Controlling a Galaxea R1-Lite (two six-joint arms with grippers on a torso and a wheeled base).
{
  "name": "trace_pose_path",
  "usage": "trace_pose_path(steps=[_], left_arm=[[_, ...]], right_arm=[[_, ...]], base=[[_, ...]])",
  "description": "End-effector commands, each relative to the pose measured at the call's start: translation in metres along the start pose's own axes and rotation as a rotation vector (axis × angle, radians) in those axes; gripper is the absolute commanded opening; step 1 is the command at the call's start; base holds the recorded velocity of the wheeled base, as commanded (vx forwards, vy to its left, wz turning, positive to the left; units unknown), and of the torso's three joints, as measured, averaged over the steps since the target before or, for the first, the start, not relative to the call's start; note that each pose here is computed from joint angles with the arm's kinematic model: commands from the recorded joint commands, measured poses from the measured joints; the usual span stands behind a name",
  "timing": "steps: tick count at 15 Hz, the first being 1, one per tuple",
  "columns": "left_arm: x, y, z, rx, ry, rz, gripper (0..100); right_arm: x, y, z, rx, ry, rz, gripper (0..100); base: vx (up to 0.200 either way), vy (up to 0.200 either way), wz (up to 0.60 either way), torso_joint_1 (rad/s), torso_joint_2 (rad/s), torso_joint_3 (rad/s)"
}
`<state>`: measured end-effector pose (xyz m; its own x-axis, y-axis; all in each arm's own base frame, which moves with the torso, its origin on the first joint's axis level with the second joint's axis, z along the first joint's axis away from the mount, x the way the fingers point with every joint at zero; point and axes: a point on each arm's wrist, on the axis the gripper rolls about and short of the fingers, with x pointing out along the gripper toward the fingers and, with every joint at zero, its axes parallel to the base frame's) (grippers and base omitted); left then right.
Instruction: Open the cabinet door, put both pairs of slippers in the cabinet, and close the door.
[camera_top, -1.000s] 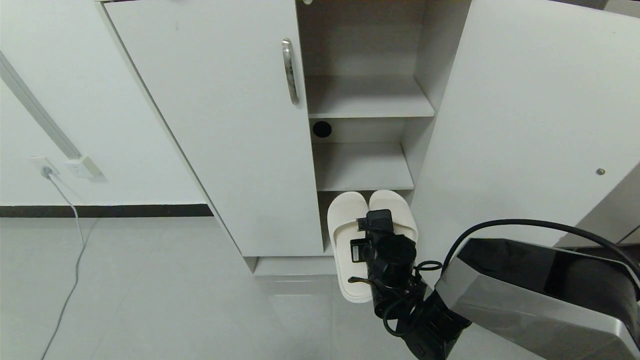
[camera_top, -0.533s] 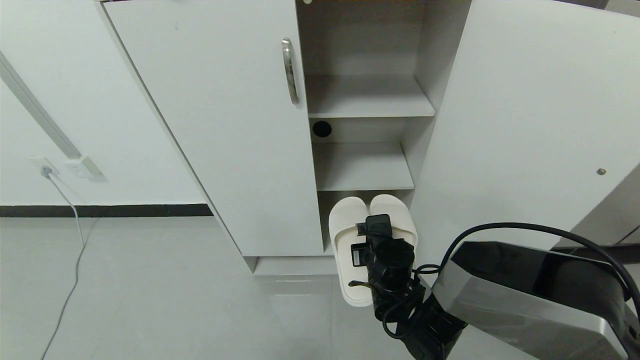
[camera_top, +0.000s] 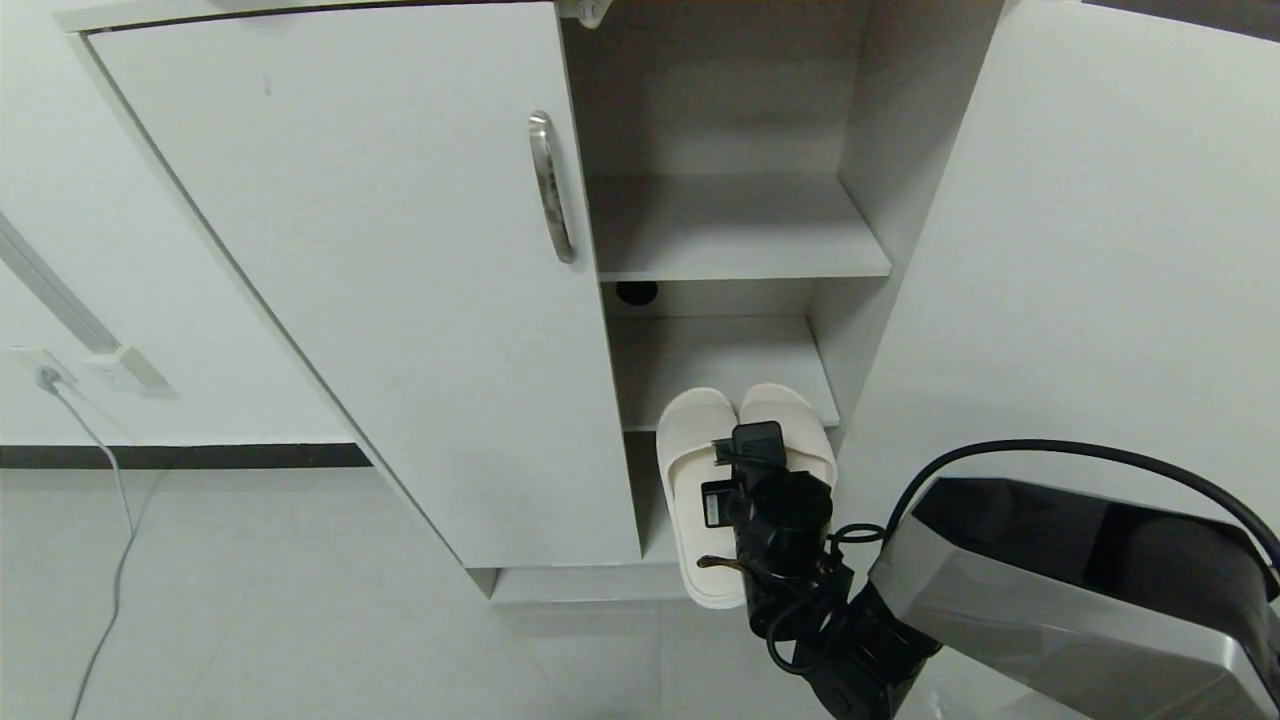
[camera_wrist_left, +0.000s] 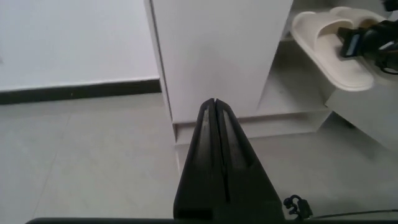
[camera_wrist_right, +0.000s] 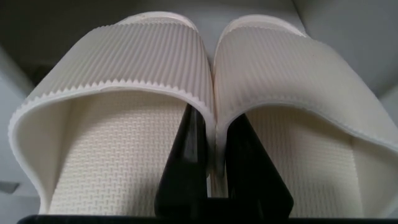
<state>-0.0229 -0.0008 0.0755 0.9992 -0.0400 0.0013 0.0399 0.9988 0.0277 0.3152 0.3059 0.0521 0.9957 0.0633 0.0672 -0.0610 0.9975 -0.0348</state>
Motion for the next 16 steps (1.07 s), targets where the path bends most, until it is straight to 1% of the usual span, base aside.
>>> trace_pose_path(steps=[1,2,7,9,10,12,13,16], left_arm=[[0.000,0.000,0.000,0.000,0.003,0.000,0],[0.000,0.000,0.000,0.000,0.003,0.002,0],[0.000,0.000,0.000,0.000,0.004,0.002,0],[0.000,0.000,0.000,0.000,0.003,0.002,0],[0.000,0.000,0.000,0.000,0.003,0.000,0],[0.000,0.000,0.000,0.000,0.003,0.002,0],[0.000,0.000,0.000,0.000,0.003,0.002,0],[0.000,0.000,0.000,0.000,0.003,0.002,0]], right_arm=[[0.000,0.000,0.003,0.004,-0.004,0.000,0],[0.000,0.000,0.001,0.001,-0.002,0.000,0],[0.011,-0.001,-0.003,-0.013,0.016,-0.003,0],[0.040,0.002,-0.003,0.004,0.011,-0.029,0],[0.051,0.001,-0.003,-0.006,0.035,-0.027,0],[0.068,0.002,0.004,0.027,0.089,0.001,0],[0.076,0.001,0.007,0.040,0.102,0.005,0],[0.106,-0.005,0.012,0.049,0.080,-0.034,0]], base=[[0.200,0.000,0.00,-0.002,0.00,0.002],[0.200,0.000,0.00,0.002,0.00,-0.002],[0.000,0.000,0.00,0.000,0.00,0.000],[0.000,0.000,0.00,0.000,0.00,0.000],[0.000,0.000,0.00,0.000,0.00,0.000],[0.000,0.000,0.00,0.000,0.00,0.000],[0.000,0.000,0.00,0.000,0.00,0.000],[0.000,0.000,0.00,0.000,0.00,0.000]])
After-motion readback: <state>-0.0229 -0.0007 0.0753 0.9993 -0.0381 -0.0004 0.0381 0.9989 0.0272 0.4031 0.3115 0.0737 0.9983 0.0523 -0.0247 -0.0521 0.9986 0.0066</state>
